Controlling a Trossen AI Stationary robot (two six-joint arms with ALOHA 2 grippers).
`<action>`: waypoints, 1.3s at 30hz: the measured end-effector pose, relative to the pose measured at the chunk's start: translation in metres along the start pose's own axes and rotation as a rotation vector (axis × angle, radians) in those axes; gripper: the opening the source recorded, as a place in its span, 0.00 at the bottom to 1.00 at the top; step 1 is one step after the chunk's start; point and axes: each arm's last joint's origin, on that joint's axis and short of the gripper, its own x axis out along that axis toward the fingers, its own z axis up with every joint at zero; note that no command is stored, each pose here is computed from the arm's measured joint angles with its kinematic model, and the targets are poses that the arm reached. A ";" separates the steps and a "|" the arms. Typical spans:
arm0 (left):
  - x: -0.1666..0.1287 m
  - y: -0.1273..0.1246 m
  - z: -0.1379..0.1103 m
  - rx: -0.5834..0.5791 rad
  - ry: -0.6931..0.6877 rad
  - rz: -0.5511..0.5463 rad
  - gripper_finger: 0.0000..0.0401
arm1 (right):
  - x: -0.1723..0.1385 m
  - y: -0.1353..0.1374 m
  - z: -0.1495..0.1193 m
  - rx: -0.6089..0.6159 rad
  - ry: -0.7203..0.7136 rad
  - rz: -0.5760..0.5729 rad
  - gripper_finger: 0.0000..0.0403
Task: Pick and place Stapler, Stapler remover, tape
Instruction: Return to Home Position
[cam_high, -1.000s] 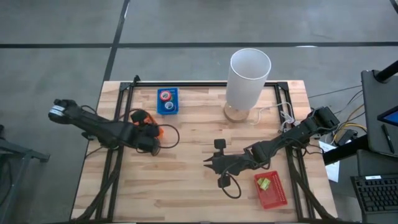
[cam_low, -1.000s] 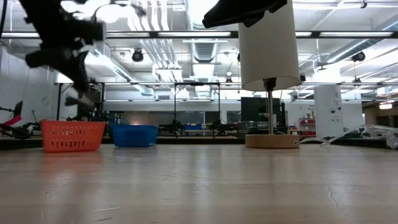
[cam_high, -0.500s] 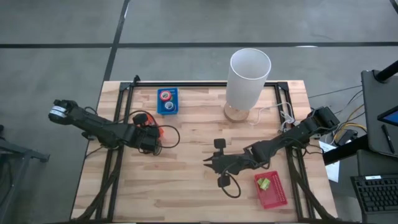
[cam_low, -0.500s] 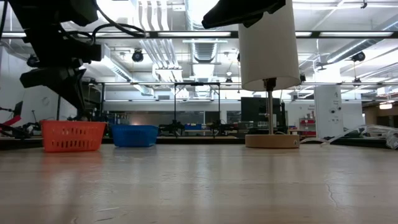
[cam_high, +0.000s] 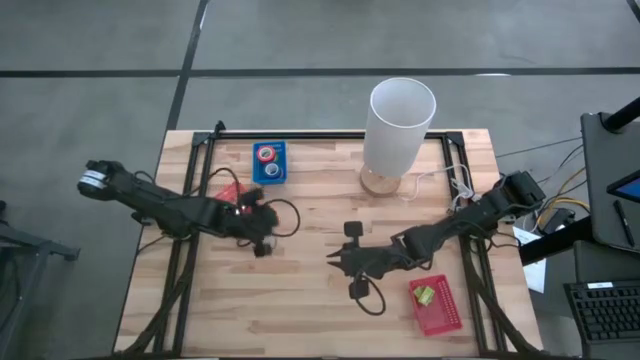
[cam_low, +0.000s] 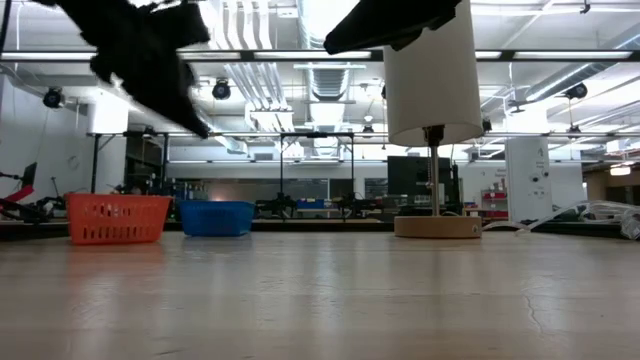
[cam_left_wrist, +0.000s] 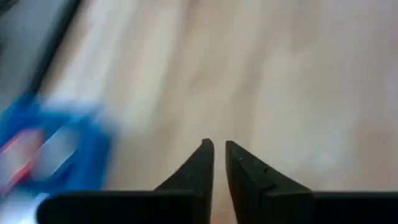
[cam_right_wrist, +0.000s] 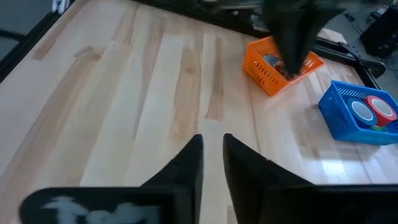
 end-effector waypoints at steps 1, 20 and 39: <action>0.003 -0.005 0.005 0.012 -0.066 -0.072 0.09 | 0.001 -0.002 -0.001 0.006 -0.006 -0.005 0.14; 0.015 -0.019 0.001 -0.037 -0.706 -0.439 0.03 | -0.015 -0.059 -0.074 0.244 -0.300 0.158 0.02; 0.009 0.032 -0.077 -0.243 -0.792 -0.462 0.01 | -0.121 -0.086 -0.153 0.305 -0.565 0.106 0.02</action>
